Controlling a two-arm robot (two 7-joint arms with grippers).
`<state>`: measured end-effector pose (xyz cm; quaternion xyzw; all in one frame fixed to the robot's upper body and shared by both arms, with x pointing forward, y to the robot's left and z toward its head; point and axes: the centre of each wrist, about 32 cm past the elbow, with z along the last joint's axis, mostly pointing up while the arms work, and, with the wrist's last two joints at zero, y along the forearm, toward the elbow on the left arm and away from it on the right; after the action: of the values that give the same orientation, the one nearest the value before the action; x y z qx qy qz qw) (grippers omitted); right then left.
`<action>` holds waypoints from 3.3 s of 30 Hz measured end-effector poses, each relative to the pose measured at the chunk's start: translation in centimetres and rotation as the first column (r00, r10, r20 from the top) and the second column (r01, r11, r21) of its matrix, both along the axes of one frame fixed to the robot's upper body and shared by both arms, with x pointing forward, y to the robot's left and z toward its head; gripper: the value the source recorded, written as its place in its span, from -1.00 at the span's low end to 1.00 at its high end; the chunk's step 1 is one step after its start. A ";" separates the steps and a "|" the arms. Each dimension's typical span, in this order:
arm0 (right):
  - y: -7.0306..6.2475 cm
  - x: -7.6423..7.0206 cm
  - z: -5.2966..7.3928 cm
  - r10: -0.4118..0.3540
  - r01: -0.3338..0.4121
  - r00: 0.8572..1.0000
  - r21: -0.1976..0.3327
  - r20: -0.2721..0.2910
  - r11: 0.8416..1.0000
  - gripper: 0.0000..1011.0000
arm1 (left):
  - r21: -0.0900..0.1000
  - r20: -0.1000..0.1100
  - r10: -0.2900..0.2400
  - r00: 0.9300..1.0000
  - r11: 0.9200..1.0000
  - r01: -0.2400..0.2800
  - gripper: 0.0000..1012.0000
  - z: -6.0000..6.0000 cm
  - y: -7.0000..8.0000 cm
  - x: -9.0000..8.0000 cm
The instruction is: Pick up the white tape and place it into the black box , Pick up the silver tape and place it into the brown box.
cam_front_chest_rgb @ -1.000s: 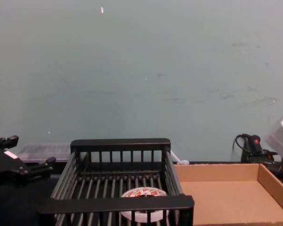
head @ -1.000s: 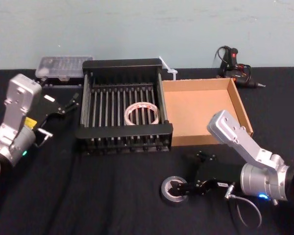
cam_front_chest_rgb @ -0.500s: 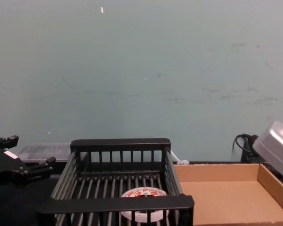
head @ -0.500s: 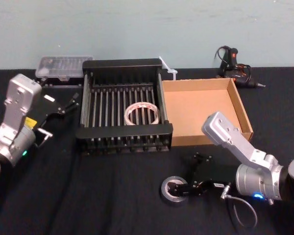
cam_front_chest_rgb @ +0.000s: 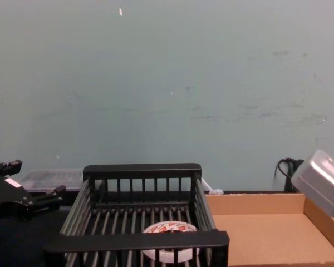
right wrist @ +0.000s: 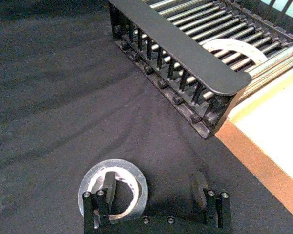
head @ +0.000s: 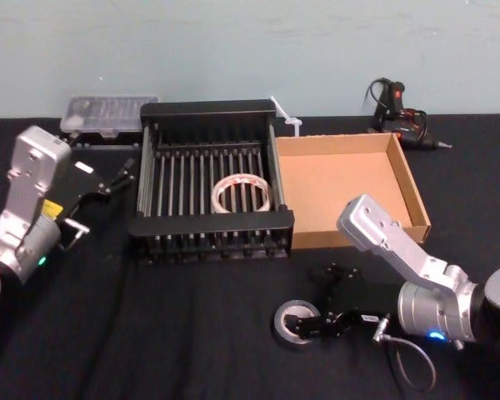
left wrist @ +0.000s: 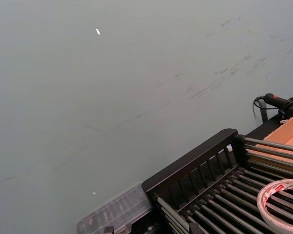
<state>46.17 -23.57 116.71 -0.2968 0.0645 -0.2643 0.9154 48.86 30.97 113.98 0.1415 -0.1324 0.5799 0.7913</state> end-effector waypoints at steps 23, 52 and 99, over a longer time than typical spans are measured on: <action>0.0 0.0 0.0 -0.001 0.001 1.000 0.001 0.001 1.000 0.36 | 0.000 0.000 0.000 1.000 1.000 0.000 0.98 0.0 0.0 0.0; 0.0 0.0 0.0 -0.001 0.001 1.000 0.002 0.003 1.000 -0.68 | 0.000 0.000 0.000 1.000 1.000 0.000 0.98 0.0 0.0 0.0; -1.5 -1.6 0.2 -0.036 -0.008 0.988 0.283 0.149 0.959 -0.68 | 0.000 0.000 0.000 1.000 1.000 0.000 0.98 0.0 0.0 0.0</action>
<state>44.56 -25.06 116.86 -0.1417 0.0336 -0.2806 0.9487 48.86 30.97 113.98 0.1415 -0.1325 0.5799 0.7913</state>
